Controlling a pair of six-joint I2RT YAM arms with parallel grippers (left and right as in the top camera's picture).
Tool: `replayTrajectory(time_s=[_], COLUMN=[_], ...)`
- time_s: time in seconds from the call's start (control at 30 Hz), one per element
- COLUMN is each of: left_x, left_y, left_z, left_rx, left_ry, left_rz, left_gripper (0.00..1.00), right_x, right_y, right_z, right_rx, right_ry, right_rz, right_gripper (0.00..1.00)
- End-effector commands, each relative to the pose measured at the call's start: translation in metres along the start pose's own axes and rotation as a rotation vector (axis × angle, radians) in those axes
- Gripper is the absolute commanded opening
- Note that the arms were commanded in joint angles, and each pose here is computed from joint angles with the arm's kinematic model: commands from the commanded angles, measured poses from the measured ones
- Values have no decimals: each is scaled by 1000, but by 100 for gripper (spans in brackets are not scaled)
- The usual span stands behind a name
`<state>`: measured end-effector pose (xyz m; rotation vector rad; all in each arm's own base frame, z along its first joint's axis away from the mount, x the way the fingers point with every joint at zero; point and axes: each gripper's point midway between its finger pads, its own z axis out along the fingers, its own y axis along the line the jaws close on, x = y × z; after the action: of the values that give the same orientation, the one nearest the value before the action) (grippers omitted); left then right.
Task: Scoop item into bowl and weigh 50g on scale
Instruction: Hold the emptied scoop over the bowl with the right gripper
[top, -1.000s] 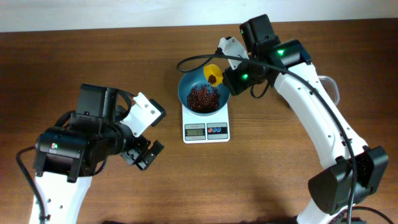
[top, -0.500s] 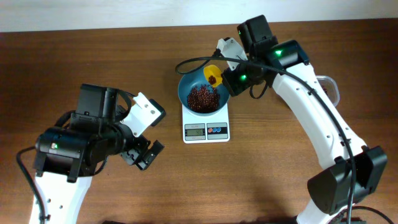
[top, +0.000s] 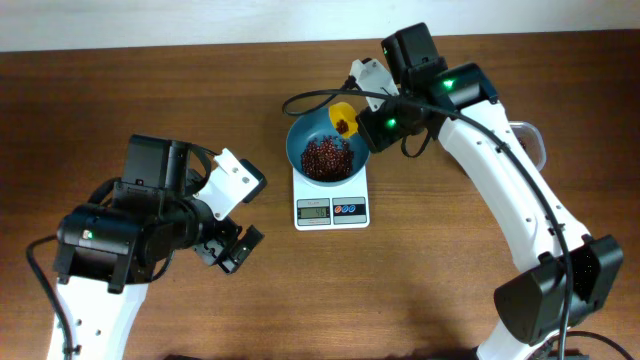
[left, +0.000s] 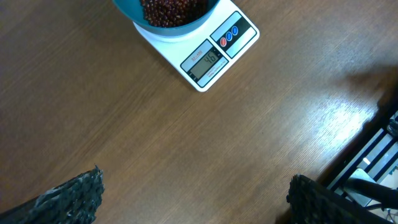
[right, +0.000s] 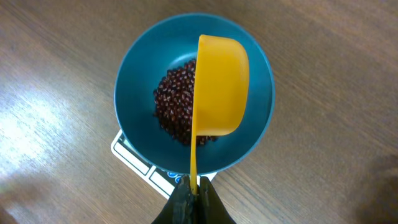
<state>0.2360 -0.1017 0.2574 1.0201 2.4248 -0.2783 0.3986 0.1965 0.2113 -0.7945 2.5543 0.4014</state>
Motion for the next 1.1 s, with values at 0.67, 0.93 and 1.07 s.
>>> replayTrajectory(time_s=[0.67, 0.93, 1.07], left_x=[-5, -4, -4], left_y=[0, 0, 0], left_z=[-5, -5, -5], left_rx=[-3, -3, -2], left_ry=[-24, -24, -24], left_rz=[18, 18, 18], left_gripper=[99, 99, 99], right_x=[0, -5, 2], right_y=[1, 5, 2], right_z=[5, -4, 7], right_rx=[30, 34, 32], right_ry=[19, -2, 31], right_rz=[5, 0, 9], right_gripper=[4, 4, 4])
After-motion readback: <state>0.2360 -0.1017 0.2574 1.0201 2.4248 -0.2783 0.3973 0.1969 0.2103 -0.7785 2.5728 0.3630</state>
